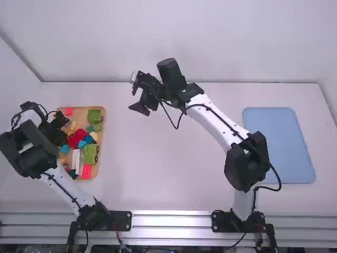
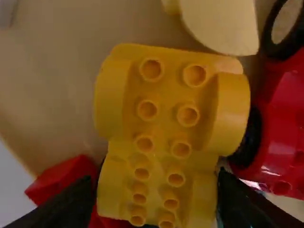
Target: Assemble lego blocks to make yellow taxi
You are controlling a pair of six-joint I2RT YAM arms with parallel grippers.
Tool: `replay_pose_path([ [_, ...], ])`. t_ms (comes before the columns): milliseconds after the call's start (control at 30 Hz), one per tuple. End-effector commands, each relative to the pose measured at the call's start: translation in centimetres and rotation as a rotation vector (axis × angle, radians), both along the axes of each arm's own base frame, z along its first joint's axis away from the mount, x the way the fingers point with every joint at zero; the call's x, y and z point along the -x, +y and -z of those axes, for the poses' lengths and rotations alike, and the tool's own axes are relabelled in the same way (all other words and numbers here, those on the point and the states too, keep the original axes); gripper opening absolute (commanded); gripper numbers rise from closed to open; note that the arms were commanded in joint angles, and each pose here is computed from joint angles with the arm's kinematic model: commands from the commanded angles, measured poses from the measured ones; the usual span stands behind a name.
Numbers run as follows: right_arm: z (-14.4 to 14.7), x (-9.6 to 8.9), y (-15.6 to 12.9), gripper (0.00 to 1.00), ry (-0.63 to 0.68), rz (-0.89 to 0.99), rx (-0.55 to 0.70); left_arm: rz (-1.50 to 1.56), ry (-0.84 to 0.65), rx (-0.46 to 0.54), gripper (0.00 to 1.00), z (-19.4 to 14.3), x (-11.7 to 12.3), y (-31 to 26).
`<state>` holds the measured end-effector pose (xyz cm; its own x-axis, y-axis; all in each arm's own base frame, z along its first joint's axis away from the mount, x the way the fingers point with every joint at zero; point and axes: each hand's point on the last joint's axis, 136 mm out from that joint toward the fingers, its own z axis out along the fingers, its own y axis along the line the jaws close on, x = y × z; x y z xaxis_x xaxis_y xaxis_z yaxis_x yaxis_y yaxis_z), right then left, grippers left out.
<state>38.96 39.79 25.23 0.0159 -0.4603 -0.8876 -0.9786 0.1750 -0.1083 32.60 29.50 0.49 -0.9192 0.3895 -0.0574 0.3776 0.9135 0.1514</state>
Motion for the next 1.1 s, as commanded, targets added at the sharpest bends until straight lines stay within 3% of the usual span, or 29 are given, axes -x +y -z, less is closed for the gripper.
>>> replay_pose_path([
  [0, -0.7, -0.2, 0.2, 0.98, -0.009, -0.003, -0.014, 0.011, 0.038, 0.019, 0.66, 1.0, 1.1, -0.2],
  [233, -0.6, -0.2, 0.1, 0.98, -0.007, -0.001, -0.012, -0.029, 0.076, 0.032, 0.56, 1.2, 2.0, -0.6],
  [433, -0.7, -0.3, 0.1, 0.98, -0.008, 0.0, -0.012, -0.1, 0.074, 0.036, 0.69, 1.2, 2.1, -0.6],
  [633, -0.6, -0.2, 0.1, 0.98, -0.004, 0.0, -0.01, -0.109, 0.112, 0.011, 0.69, 1.1, 2.9, -0.3],
  [733, -0.6, -0.2, 0.1, 0.98, -0.004, 0.0, -0.01, -0.108, 0.107, 0.013, 0.6, 1.1, 2.8, -0.3],
  [767, -0.6, -0.2, 0.1, 0.98, -0.005, -0.001, -0.011, -0.106, 0.101, 0.019, 0.47, 1.1, 2.7, -0.4],
  [800, -0.6, -0.2, 0.1, 0.98, -0.005, -0.001, -0.011, -0.106, 0.101, 0.019, 0.47, 1.1, 2.7, -0.4],
  [933, -0.7, -0.3, 0.1, 0.98, -0.008, -0.001, -0.013, -0.134, 0.079, 0.011, 0.27, 0.5, 2.1, 0.0],
  [1000, -0.7, -0.2, 0.2, 0.98, -0.006, -0.002, -0.013, -0.172, 0.062, 0.012, 0.21, -1.0, 1.5, 0.4],
  [1067, -0.7, -0.1, 0.2, 0.98, -0.002, -0.009, -0.015, -0.199, 0.048, 0.021, 0.21, -2.6, 1.1, 0.5],
])
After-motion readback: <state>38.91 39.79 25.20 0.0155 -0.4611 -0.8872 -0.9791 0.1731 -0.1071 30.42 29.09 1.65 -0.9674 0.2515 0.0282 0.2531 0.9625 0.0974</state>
